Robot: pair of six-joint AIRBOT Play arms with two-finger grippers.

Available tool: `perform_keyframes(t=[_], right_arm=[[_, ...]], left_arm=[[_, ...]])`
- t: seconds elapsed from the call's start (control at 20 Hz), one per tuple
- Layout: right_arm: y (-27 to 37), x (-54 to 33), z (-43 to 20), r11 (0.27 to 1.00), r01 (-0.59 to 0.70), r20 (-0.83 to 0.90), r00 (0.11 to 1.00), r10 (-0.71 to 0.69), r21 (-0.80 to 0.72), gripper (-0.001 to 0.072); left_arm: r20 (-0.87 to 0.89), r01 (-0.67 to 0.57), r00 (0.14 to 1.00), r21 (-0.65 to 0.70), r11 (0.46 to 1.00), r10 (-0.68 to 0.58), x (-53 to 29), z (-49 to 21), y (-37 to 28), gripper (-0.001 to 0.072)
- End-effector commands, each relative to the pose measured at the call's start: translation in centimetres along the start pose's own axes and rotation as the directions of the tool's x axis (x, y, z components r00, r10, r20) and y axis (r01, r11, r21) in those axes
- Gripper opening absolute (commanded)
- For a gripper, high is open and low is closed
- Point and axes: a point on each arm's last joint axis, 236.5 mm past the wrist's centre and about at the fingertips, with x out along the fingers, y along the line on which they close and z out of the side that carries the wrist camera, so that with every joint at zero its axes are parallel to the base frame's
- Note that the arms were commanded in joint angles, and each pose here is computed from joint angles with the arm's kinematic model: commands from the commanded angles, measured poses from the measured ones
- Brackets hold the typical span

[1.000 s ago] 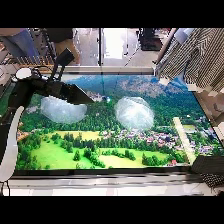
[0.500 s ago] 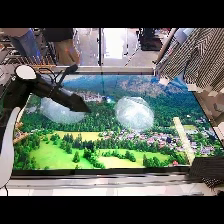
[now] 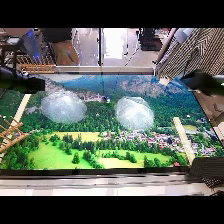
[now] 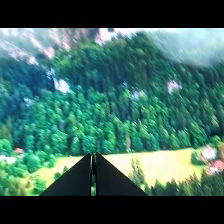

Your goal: Fold the clothes and pants, and hang the long-sleeved shirts on hangers.

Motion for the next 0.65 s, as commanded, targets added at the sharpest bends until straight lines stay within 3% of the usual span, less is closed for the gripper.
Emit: perform_keyframes(t=[0.0, 0.2, 0.6], right_arm=[[5.0, 4.4, -0.7, 0.941, -0.017, 0.041, 0.999, 0.032, -0.339, 0.0696], [8.2, 4.5, 0.8, 0.929, -0.055, 0.119, 0.987, 0.106, -0.366, 0.0696], [8.3, 4.5, 0.7, 0.929, -0.059, 0.118, 0.987, 0.109, -0.366, 0.0696]], left_arm=[[0.067, -0.069, 0.995, -0.01, 0.998, 0.07, -1.5, 1.2, 1.7, 0.0012], [0.065, -0.069, 0.995, -0.01, 0.998, 0.07, -1.4, 1.2, 1.7, 0.0013], [0.066, -0.069, 0.995, -0.01, 0.998, 0.07, -1.4, 1.2, 1.7, 0.0013]])
